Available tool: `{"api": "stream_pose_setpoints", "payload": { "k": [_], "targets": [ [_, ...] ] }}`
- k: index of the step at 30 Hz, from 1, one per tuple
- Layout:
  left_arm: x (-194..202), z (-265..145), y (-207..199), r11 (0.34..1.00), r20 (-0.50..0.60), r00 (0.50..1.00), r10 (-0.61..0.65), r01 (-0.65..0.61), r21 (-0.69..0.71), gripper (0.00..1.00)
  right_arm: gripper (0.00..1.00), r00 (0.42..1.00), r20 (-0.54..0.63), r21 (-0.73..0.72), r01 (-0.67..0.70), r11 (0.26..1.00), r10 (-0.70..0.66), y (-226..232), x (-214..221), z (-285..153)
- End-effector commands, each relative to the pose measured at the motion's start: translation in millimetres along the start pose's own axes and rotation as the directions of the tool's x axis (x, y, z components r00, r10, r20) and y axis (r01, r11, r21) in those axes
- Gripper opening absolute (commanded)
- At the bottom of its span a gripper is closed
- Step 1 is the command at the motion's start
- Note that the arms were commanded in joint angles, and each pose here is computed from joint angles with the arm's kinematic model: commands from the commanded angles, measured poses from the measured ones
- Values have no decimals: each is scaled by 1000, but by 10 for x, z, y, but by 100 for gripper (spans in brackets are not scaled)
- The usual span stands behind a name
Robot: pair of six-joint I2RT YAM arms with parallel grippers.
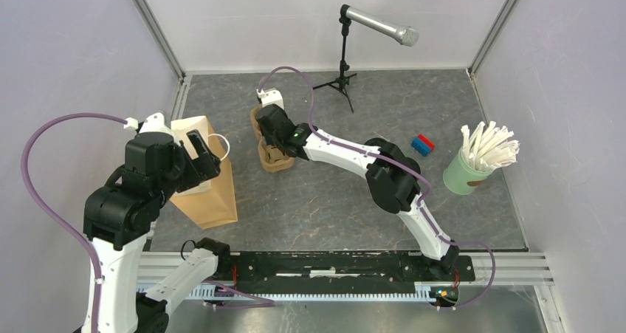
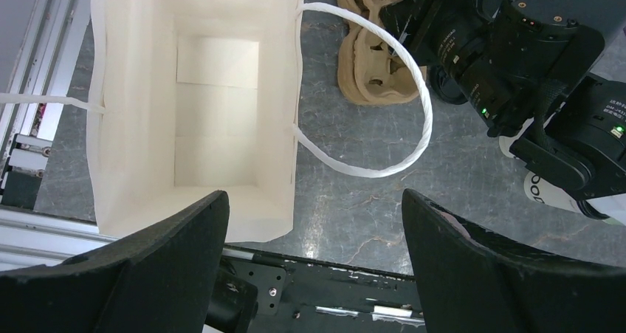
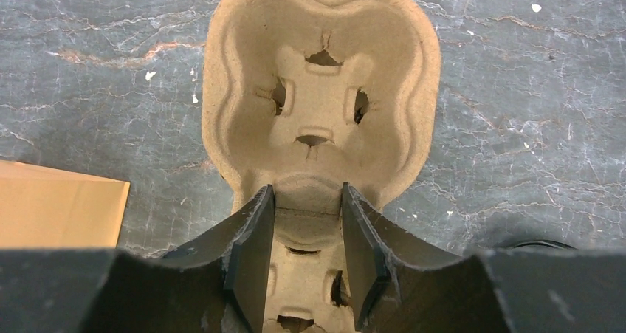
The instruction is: Pack the takeout coffee
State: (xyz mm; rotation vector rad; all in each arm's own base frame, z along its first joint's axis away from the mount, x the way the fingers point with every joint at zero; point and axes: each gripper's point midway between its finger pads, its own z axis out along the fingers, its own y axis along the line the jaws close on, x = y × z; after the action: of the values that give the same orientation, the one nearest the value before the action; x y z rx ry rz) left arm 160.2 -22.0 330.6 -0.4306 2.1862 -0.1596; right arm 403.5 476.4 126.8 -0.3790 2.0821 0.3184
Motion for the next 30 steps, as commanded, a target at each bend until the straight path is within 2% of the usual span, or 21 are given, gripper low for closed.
{"api": "stream_pose_setpoints", "payload": {
  "k": [1, 7, 16, 25, 30],
  "targets": [
    [-28, -18, -36, 1000, 20, 1000, 0, 0, 29, 93, 42, 996, 72, -30, -46, 998, 48, 62, -351, -130],
    [-40, -47, -40, 999, 24, 1000, 0, -1, 35, 92, 41, 995, 78, -39, -52, 998, 55, 73, -392, -170],
    [-59, -45, -20, 1000, 20, 1000, 7, -7, 16, 93, 42, 982, 164, -101, -73, 992, 89, 69, -860, -532],
    [-273, -110, 29, 999, 52, 999, 7, -5, -54, 94, 42, 963, 230, -130, -109, 985, 137, -217, -1337, -1013],
    [-422, -43, 62, 992, 67, 998, 8, 1, -130, 91, 42, 960, 251, -117, -99, 988, 126, -497, -1502, -1378]
  ]
}}
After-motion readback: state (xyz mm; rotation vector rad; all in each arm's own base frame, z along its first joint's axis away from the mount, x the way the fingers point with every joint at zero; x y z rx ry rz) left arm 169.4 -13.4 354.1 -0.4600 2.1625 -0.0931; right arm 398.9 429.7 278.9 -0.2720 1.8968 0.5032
